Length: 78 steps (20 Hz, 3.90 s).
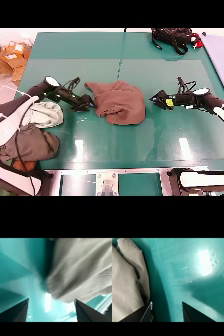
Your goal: Fold the shirts.
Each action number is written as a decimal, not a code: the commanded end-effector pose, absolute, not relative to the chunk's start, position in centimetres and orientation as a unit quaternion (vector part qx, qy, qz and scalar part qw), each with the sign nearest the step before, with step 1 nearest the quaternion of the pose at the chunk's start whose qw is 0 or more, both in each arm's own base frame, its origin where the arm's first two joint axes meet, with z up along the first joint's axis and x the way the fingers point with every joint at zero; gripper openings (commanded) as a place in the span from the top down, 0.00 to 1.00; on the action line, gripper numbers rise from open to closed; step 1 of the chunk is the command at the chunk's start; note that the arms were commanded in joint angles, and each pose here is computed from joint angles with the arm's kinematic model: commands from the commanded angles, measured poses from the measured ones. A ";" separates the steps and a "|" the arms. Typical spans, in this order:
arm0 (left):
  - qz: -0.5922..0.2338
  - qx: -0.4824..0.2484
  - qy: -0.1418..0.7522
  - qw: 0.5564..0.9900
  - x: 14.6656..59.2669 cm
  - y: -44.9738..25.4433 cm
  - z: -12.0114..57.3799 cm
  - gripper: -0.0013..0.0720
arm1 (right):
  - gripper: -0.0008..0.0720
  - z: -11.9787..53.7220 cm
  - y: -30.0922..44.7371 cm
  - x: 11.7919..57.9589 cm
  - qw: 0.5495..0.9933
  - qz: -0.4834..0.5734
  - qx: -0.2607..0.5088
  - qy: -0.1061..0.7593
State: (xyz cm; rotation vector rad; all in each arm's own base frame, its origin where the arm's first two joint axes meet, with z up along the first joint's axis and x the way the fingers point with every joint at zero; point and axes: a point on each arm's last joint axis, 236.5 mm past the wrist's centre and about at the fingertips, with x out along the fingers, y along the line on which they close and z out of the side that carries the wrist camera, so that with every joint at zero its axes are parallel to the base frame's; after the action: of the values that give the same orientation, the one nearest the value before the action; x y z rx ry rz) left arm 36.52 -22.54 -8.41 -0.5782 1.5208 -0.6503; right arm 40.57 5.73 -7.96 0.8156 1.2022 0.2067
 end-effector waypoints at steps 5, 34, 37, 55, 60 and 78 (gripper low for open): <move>-0.306 -0.247 0.637 0.663 35.7 -29.6 -10.4 0.73 | 0.37 -8.3 6.2 41.2 0.753 0.090 0.362 0.542; -0.288 -0.049 0.583 0.758 43.8 -13.6 7.5 0.95 | 0.97 10.0 12.4 47.7 0.824 0.247 0.281 0.425; -0.296 -0.025 0.454 0.840 43.4 -14.0 19.4 0.95 | 0.97 19.4 7.9 44.8 0.875 0.232 0.259 0.336; -0.289 0.005 0.326 0.900 38.6 -13.4 28.4 0.95 | 0.97 24.5 1.8 30.8 0.928 0.111 0.243 0.259; -0.328 -0.092 0.381 0.859 48.3 -17.1 12.7 0.95 | 0.97 4.6 -3.0 34.1 0.864 0.009 0.344 0.367; -0.270 -0.245 0.690 0.625 40.8 -12.3 1.6 0.09 | 0.37 -2.6 -14.1 38.7 0.801 -0.009 0.337 0.494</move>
State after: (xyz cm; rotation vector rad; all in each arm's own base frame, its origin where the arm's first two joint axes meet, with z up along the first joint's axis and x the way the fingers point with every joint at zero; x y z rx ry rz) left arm 45.49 -14.00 3.05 -0.5277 1.3434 -0.6601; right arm 40.98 -11.92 -1.88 0.7139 0.9992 0.0286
